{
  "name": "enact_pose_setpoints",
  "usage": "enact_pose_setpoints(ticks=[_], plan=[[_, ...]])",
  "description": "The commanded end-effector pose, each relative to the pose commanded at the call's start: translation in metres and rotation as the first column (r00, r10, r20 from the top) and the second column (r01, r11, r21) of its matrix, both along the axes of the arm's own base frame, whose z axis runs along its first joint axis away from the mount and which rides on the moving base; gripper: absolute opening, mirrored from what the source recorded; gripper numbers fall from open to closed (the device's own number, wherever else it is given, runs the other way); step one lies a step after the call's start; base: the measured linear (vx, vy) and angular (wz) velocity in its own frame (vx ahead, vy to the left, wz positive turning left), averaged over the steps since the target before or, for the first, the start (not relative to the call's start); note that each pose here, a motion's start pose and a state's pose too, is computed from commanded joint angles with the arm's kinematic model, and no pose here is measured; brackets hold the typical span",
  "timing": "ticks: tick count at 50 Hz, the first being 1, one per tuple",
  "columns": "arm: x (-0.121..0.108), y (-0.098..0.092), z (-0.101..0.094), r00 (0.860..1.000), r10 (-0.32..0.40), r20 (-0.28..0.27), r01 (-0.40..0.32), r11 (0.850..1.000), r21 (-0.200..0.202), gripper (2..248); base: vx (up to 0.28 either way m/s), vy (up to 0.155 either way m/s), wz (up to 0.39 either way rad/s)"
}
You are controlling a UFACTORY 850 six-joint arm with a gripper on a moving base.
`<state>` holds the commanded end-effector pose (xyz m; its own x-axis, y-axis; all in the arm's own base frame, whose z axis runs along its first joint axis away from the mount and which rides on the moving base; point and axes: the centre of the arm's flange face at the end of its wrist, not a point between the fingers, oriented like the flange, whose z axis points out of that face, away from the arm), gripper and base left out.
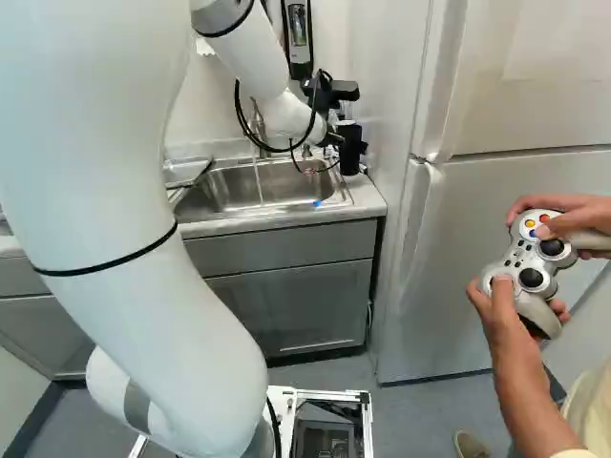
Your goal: Rinse the cup and place it in the tray
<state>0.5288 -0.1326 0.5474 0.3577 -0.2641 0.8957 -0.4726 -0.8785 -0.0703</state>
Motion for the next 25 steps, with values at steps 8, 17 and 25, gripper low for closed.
enact_pose_setpoints(ticks=[8,17,25], plan=[[0.0000,0.0000,0.0000,1.000,0.000,0.000,0.000,1.000,0.000,247,0.000,0.000,0.000],[-0.0002,0.0017,0.0000,1.000,0.003,0.000,-0.003,1.000,0.000,247,0.000,0.000,0.000],[-0.0008,0.0056,0.0001,1.000,0.010,0.000,-0.010,1.000,0.000,247,0.000,0.000,0.000]])
